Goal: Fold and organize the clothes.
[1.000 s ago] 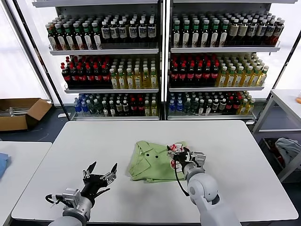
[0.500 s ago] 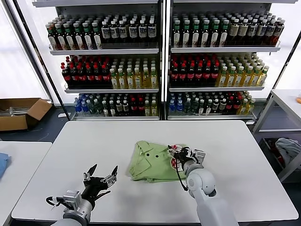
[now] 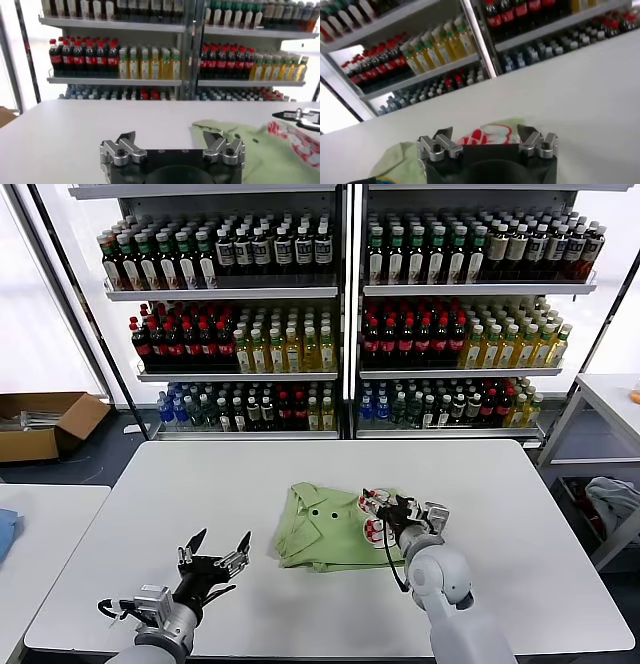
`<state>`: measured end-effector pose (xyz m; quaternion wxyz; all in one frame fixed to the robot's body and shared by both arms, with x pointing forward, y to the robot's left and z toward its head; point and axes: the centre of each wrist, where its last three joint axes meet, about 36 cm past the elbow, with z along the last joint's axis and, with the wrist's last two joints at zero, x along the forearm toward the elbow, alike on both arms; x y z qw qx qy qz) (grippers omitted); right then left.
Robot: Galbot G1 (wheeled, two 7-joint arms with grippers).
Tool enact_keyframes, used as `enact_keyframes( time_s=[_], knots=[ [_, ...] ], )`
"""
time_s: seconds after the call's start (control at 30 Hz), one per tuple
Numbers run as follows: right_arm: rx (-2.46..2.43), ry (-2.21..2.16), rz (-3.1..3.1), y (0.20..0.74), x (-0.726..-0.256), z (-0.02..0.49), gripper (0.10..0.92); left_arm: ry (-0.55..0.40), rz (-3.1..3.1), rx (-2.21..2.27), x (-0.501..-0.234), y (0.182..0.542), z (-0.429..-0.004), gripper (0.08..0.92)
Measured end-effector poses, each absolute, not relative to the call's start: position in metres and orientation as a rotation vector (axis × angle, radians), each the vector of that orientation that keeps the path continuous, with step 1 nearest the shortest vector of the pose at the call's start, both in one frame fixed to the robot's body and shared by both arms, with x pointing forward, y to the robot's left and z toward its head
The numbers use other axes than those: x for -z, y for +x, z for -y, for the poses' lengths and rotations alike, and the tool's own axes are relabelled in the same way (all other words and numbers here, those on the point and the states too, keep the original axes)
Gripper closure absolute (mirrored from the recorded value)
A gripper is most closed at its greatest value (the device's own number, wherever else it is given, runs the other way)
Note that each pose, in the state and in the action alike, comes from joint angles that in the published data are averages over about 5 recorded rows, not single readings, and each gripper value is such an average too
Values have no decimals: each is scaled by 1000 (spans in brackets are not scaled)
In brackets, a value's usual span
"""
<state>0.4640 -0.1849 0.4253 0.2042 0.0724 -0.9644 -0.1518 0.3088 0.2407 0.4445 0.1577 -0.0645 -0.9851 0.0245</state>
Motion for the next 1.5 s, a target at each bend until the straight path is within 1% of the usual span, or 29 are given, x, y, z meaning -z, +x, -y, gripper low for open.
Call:
enact_keyframes(
  time_s=[0.13,0.27,0.5,0.67,1.03,1.5],
  knots=[
    [292,204,2806,443,-444,190,200,-172,2847,-98,-448,308,-239,177],
    [116,164,2892,420,-456,206,200,-166,2876,-128,-449,309,-235,177],
    [-98,22,2913,386,-449,242,200,-148,2920,-173,-447,311,-229,177],
    [-154,-25,2902,367,-445,251,200,-141,2941,-165,-445,311,-228,177],
    [-231,-39,2859,350,-439,256,200,-118,2949,-147,-441,307,-229,177],
    [-261,25,2808,348,-434,255,200,-109,2953,-136,-443,306,-230,177]
  ],
)
